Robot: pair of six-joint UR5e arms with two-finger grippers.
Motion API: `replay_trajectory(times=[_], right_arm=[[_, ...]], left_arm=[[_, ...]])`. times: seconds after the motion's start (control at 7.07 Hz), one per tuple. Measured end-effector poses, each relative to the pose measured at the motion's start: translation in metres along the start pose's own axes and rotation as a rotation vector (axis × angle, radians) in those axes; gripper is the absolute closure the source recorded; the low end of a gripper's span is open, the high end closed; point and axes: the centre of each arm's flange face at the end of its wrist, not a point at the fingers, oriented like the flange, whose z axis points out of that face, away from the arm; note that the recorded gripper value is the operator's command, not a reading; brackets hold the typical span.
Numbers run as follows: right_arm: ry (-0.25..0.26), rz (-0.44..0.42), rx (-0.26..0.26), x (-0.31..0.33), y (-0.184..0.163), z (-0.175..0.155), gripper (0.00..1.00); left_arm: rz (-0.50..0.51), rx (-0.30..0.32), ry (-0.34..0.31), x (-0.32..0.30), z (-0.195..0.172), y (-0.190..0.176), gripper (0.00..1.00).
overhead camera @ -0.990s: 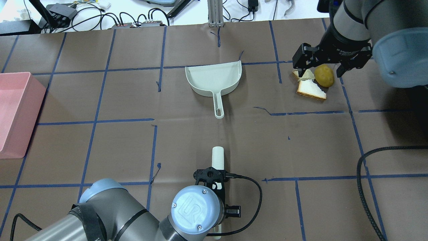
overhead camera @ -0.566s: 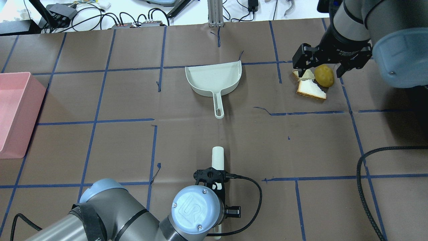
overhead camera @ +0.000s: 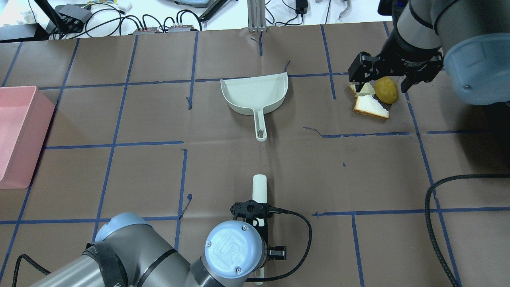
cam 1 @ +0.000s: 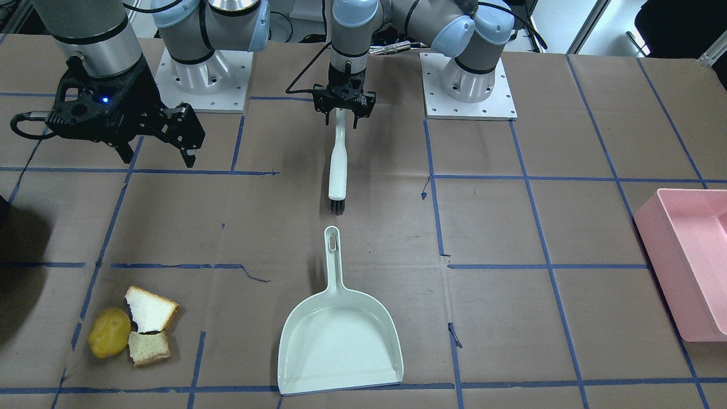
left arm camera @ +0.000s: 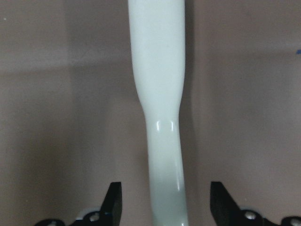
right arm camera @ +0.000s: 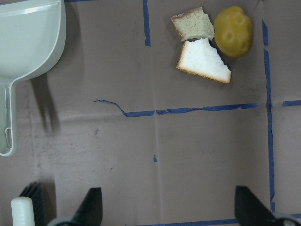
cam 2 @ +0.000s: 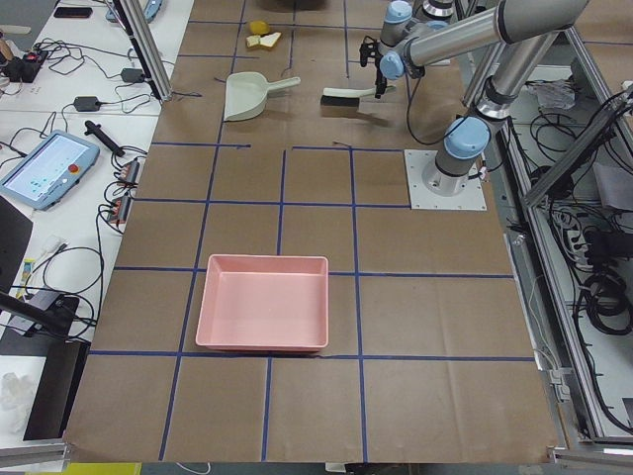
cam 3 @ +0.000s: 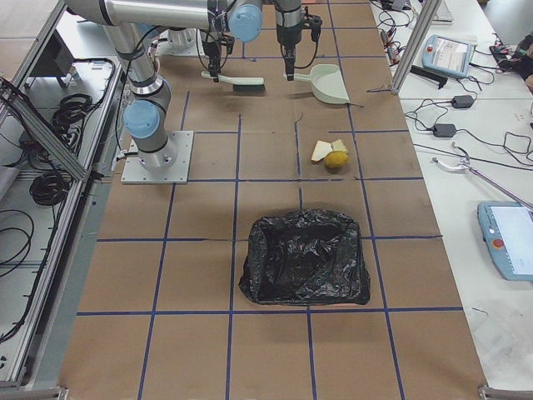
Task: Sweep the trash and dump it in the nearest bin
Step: 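Close the left gripper on the white brush handle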
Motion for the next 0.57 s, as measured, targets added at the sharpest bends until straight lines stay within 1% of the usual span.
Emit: replay_trajectory(times=[0.14, 0.28, 0.42, 0.57], right_arm=[[0.0, 0.0, 0.001, 0.0, -0.0001, -0.0002, 0.0], [0.0, 0.0, 0.001, 0.0, -0.0001, -0.0003, 0.0], [0.0, 0.0, 0.001, 0.0, -0.0001, -0.0003, 0.0], [0.0, 0.0, 0.001, 0.0, -0.0001, -0.0002, 0.0]], left_arm=[[-0.001, -0.01, 0.0, 0.0, 0.001, 0.0011, 0.57], [-0.004, -0.029, 0.013, 0.0013, 0.0015, 0.0028, 0.63], [-0.01, -0.045, 0.032, 0.0034, 0.0009, 0.0041, 0.75], [-0.013, -0.052, 0.041, 0.0045, 0.0003, 0.0046, 0.84]])
